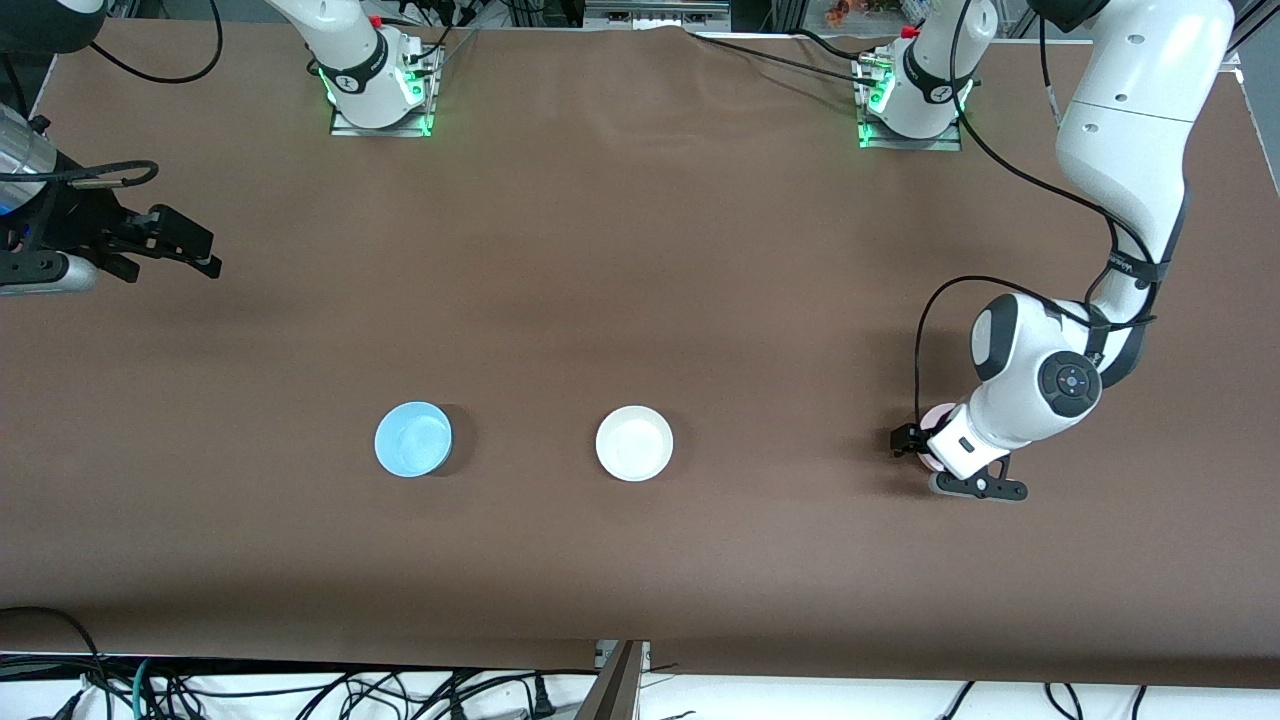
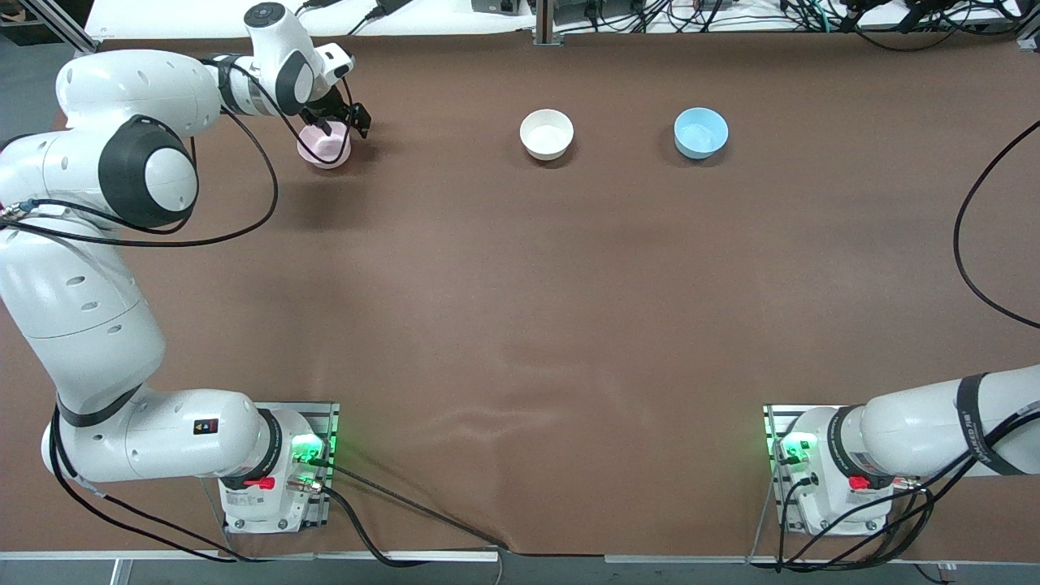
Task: Stack pink and blue bowls on white bowl
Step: 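Lower the left gripper onto the pink bowl rim, then close the left gripper on the pink bowl rim and lift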
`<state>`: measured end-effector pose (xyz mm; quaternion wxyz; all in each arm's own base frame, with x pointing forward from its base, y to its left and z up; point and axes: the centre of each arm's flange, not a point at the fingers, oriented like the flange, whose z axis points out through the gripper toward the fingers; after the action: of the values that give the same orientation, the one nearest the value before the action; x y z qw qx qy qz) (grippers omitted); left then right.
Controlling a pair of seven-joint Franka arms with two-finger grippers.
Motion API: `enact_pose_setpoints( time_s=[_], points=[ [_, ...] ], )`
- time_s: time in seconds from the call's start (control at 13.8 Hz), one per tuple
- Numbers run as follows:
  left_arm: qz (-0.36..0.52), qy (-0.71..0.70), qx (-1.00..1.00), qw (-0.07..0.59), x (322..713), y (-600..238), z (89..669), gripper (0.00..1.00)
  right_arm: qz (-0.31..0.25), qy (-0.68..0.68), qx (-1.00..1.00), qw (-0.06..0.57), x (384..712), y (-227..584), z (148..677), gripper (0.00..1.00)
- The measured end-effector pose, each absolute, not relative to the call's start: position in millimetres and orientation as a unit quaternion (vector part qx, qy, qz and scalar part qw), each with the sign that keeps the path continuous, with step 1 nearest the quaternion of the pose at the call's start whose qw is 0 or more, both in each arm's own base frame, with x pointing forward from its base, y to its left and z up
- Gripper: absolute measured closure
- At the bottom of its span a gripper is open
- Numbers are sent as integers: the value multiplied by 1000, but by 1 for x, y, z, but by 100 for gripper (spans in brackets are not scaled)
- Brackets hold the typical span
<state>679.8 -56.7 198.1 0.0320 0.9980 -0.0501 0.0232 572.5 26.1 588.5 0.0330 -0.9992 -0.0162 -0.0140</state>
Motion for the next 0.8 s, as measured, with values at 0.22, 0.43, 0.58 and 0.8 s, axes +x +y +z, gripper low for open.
enact_pose_setpoints(
  time_s=[0.22,0.43,0.58,0.8],
  points=[
    [26,-50,998,32,681,-55,199,10,-14,-16,-999,33,572,26,588,0],
    [34,-50,998,33,682,-54,199,22,-14,-16,-999,33,572,26,588,0],
    [35,-50,998,33,682,-54,199,25,-14,-16,-999,33,572,26,588,0],
    [35,-50,998,33,682,-54,200,33,-14,-16,-999,33,572,25,588,0]
  ],
)
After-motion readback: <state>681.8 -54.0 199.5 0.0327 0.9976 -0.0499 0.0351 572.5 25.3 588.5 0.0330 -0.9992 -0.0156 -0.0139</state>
